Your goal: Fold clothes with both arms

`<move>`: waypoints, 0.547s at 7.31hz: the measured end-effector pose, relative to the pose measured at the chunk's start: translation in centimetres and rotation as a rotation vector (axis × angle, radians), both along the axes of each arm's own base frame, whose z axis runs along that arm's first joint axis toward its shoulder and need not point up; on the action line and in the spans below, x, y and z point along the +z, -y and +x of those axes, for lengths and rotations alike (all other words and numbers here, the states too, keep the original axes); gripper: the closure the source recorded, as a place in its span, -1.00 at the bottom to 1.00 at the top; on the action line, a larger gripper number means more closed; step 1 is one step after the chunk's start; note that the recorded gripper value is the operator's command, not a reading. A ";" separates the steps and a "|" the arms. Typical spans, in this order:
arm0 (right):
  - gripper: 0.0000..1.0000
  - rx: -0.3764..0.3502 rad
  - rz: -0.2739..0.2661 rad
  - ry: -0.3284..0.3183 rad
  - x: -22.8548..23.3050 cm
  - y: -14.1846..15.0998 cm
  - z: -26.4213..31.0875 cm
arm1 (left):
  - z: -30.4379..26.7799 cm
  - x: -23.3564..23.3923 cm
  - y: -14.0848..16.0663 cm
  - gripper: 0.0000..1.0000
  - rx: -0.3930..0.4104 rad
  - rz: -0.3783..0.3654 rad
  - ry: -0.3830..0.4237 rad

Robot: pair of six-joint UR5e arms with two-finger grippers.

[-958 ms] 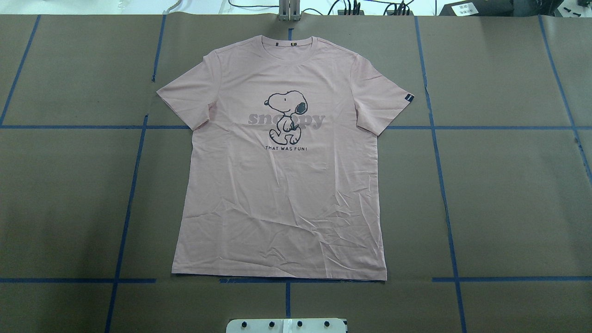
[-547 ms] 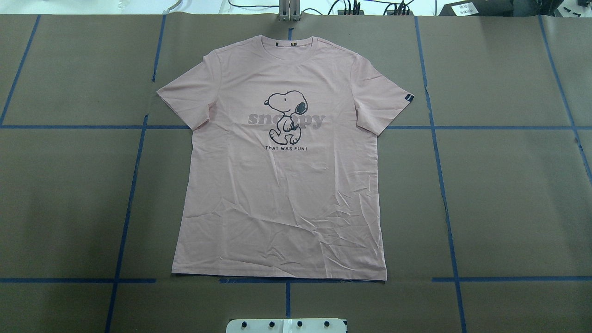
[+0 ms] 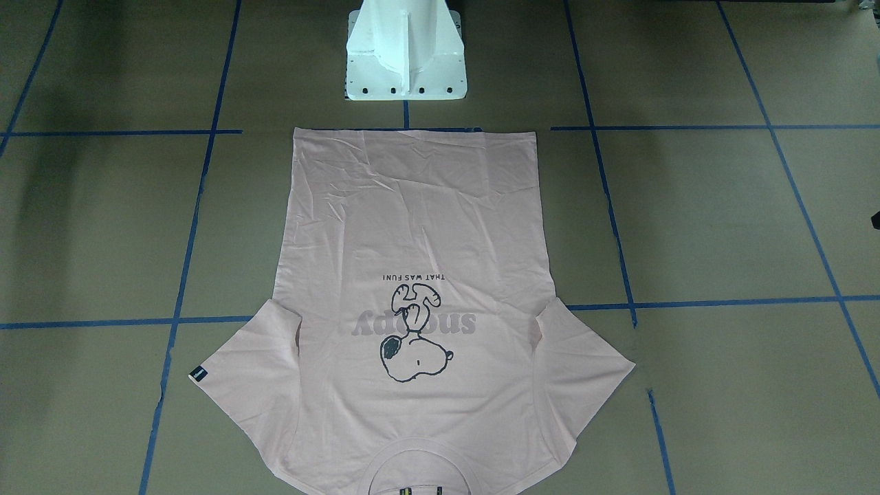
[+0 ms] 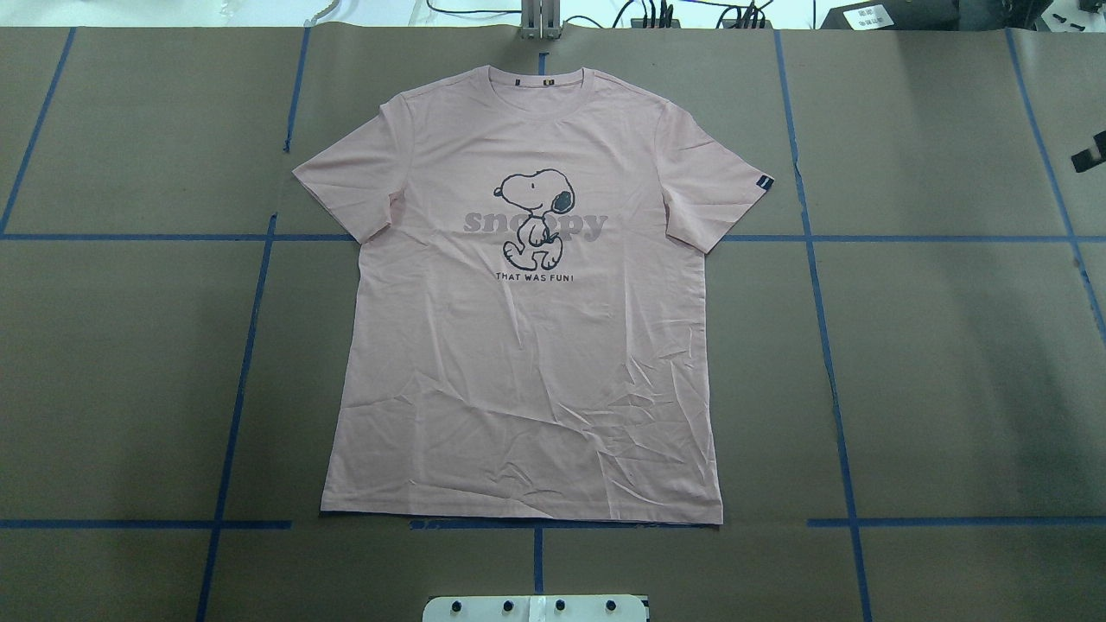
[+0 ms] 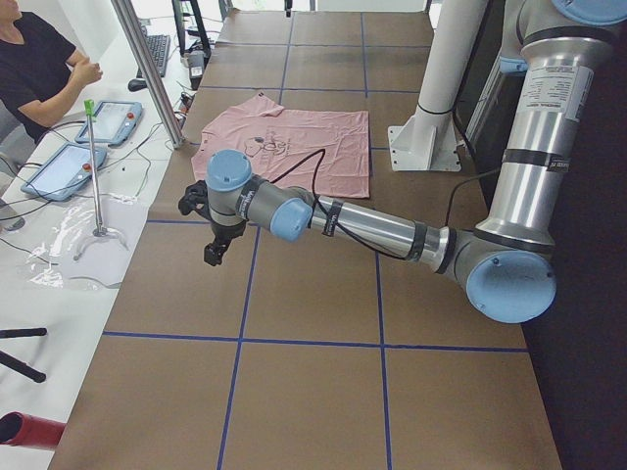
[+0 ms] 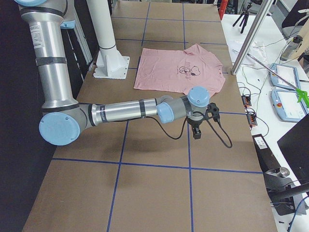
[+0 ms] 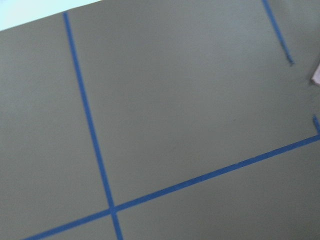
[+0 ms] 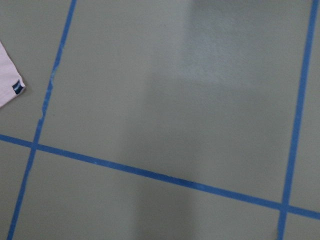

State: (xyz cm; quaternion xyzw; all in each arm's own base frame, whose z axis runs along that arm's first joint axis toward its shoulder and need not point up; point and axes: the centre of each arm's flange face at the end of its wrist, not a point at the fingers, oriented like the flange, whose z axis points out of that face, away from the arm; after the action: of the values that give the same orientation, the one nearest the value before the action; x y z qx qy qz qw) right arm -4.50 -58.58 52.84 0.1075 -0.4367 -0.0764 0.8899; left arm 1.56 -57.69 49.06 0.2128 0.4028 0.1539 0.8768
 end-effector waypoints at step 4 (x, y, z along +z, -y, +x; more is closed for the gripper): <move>-0.99 -0.016 -0.065 -0.006 -9.6 9.0 -18.6 | 3.4 -1.5 1.9 -1.00 -0.018 -0.041 -0.043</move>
State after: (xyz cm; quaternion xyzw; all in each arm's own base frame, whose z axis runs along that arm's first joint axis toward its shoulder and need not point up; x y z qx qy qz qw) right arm -23.10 -67.55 43.21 0.0748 -0.4370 -0.0695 0.8936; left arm 4.99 -59.60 47.56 0.2015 0.4226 0.1331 0.8736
